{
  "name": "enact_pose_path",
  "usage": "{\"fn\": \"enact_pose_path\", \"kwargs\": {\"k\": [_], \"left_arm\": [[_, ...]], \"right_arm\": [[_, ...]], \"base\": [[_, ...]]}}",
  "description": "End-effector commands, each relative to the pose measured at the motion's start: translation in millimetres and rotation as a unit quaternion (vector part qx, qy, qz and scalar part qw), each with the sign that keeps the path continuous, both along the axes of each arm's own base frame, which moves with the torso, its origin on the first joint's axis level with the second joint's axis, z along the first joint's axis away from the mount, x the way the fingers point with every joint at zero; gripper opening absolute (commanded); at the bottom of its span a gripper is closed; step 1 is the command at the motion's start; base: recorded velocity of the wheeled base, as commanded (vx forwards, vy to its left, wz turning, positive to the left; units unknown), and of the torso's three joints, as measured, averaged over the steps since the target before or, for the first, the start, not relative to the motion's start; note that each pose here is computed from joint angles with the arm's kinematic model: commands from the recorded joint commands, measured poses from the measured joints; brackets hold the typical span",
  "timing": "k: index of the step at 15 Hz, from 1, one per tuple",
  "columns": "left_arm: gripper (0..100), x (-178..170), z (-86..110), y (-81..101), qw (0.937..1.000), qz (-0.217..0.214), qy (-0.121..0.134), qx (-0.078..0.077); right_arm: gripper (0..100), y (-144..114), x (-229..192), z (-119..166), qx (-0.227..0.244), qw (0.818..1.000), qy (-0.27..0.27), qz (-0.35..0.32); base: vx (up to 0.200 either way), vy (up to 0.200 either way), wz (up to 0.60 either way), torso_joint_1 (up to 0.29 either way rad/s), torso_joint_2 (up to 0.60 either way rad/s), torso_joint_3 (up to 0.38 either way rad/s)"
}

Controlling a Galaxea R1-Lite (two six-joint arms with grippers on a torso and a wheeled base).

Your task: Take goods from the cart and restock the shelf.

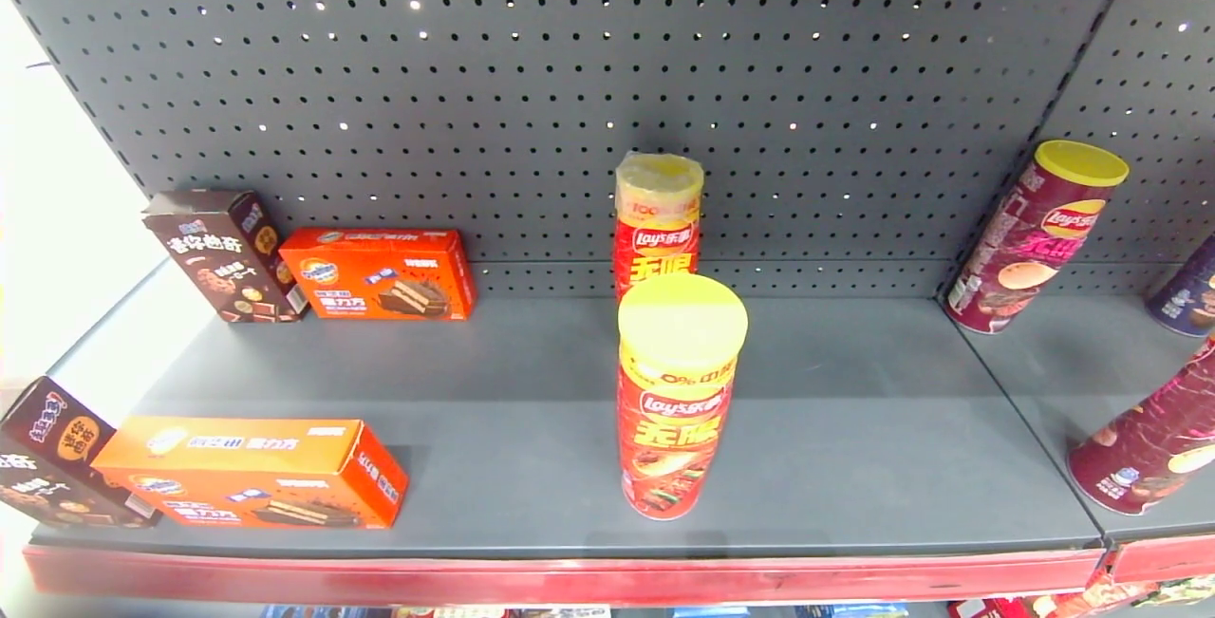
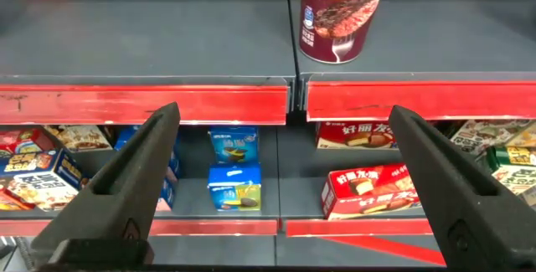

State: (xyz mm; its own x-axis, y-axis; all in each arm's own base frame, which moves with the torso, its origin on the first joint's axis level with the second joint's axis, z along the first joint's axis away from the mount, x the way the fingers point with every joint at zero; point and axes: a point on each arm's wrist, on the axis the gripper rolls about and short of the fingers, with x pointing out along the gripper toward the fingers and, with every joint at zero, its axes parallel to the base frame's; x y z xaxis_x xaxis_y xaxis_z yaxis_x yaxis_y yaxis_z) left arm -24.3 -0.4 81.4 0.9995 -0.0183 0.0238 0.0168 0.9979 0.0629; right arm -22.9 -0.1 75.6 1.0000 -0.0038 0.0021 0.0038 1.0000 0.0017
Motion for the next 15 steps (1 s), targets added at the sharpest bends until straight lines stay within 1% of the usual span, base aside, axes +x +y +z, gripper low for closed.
{"fn": "enact_pose_path", "kwargs": {"k": [1, 2, 4, 5, 7, 12, 13, 15], "left_arm": [[100, 1.5, -6.2, 0.4, 0.9998, 0.011, 0.013, 0.002], [100, 1.5, -6.2, 0.5, 0.9998, 0.015, 0.013, 0.002], [100, 1.6, -6.2, -1.3, 0.9995, -0.028, 0.014, -0.005], [100, 1.6, -6.2, -1.4, 0.9994, -0.032, 0.015, -0.008], [100, 1.6, -6.2, -1.4, 0.9994, -0.031, 0.015, -0.006], [100, 1.6, -6.2, -1.4, 0.9994, -0.029, 0.015, -0.009], [100, 1.5, -6.2, -1.4, 0.9994, -0.032, 0.014, -0.004], [100, 1.5, -6.2, -1.5, 0.9993, -0.033, 0.014, -0.002]], "right_arm": [[100, 0.0, 0.1, 0.2, 0.000, 1.000, 0.000, 0.000], [100, 0.0, 0.1, 0.2, 0.000, 1.000, 0.000, 0.000], [100, 0.0, 0.1, 0.2, 0.000, 1.000, 0.000, 0.000], [100, 0.0, 0.1, 0.0, 0.000, 1.000, 0.000, 0.000], [100, 0.0, 0.1, 0.0, 0.000, 1.000, 0.000, 0.000], [100, 0.0, 0.1, 0.0, 0.000, 1.000, 0.000, 0.000], [100, 0.0, 0.1, 0.0, -0.002, 1.000, 0.000, 0.000], [100, 0.0, 0.1, 0.0, 0.000, 1.000, 0.000, 0.000]], "base": [[0.000, 0.000, 0.00, 0.000, 0.00, 0.000], [0.000, 0.000, 0.00, 0.000, 0.00, 0.000], [0.000, 0.000, 0.00, 0.000, 0.00, 0.000], [0.000, 0.000, 0.00, 0.000, 0.00, 0.000], [0.000, 0.000, 0.00, 0.000, 0.00, 0.000], [0.000, 0.000, 0.00, 0.000, 0.00, 0.000], [0.000, 0.000, 0.00, 0.000, 0.00, 0.000], [0.000, 0.000, 0.00, 0.000, 0.00, 0.000]]}}
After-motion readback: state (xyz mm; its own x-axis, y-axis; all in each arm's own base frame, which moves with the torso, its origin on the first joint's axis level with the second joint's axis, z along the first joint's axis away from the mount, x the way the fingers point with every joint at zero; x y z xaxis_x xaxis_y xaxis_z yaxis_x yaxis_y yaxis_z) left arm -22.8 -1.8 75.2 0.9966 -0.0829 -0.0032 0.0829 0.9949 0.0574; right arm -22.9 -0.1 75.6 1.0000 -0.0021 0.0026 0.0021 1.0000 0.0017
